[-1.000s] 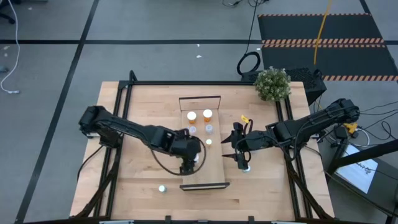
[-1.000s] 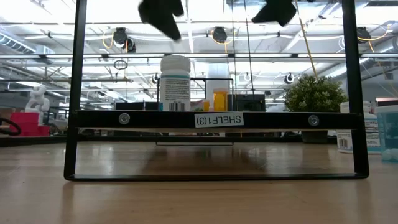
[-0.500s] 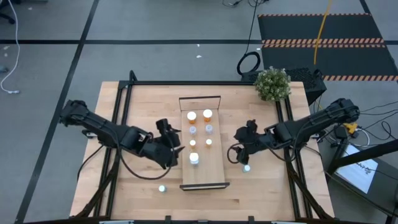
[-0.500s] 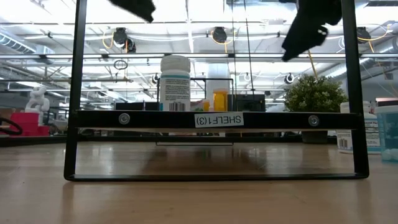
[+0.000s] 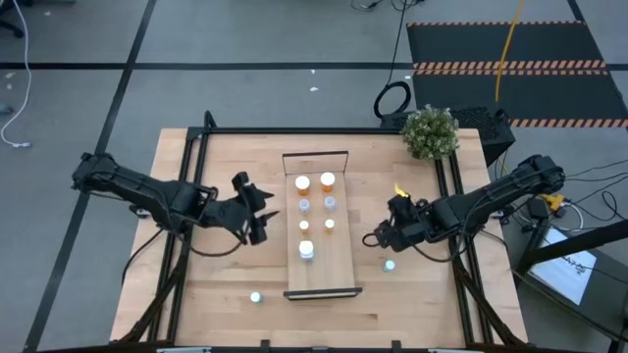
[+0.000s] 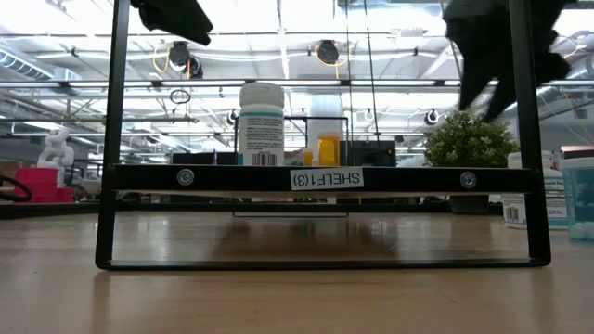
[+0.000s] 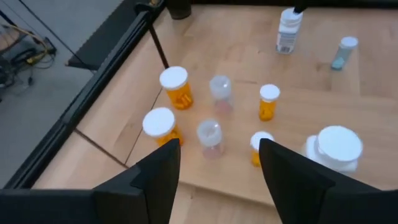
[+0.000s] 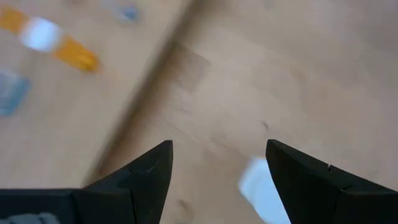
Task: Pick and place medicine bottles onto shelf by color
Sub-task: Put the white blue medicine bottle on the shelf
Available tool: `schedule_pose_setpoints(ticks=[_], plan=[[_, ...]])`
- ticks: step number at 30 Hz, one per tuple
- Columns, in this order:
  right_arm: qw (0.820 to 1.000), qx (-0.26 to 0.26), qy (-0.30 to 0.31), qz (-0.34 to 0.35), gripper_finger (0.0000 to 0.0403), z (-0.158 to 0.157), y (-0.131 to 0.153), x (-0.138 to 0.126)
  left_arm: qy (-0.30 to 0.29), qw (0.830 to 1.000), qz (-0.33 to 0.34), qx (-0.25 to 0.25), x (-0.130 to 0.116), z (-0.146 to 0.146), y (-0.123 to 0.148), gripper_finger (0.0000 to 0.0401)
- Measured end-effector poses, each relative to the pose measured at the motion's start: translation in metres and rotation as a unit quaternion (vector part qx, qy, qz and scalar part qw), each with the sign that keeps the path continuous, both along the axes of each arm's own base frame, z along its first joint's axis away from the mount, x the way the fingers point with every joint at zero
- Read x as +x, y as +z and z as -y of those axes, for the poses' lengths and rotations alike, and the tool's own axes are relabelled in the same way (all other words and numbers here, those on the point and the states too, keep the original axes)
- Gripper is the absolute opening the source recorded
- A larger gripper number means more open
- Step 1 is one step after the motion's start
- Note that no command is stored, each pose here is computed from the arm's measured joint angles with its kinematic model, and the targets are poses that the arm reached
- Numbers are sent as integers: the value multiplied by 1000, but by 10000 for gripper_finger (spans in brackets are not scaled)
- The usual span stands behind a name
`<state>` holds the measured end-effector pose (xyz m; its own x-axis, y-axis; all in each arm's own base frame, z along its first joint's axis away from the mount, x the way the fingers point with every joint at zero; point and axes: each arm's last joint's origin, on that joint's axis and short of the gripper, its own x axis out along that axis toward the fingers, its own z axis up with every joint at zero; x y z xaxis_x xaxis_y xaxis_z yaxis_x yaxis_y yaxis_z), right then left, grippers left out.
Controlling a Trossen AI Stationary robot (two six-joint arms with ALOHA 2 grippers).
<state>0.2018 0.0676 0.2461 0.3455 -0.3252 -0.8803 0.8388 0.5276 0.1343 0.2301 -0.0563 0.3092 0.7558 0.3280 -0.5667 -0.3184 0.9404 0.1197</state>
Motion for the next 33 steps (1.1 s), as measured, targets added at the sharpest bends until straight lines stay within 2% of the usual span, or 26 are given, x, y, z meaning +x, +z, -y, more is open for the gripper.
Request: schedule_pose_setpoints(ticks=[3,7,18,28,33], plan=[[998,35,-38,-37,251,0,-3,-8,-2,1000,0,-6,-5,-1,2,214],[995,59,-58,-60,258,-2,-7,-9,-9,1000,-8,-6,-5,2,0,216],[983,49,-113,-136,319,-3,-21,-9,-16,1000,-16,-4,-5,5,-2,216],[981,45,-138,-130,324,-4,-29,-5,-18,1000,-17,-2,-5,5,-2,216],[979,46,-156,-126,324,-2,-46,-9,-19,1000,-17,-3,-5,5,-2,216]])
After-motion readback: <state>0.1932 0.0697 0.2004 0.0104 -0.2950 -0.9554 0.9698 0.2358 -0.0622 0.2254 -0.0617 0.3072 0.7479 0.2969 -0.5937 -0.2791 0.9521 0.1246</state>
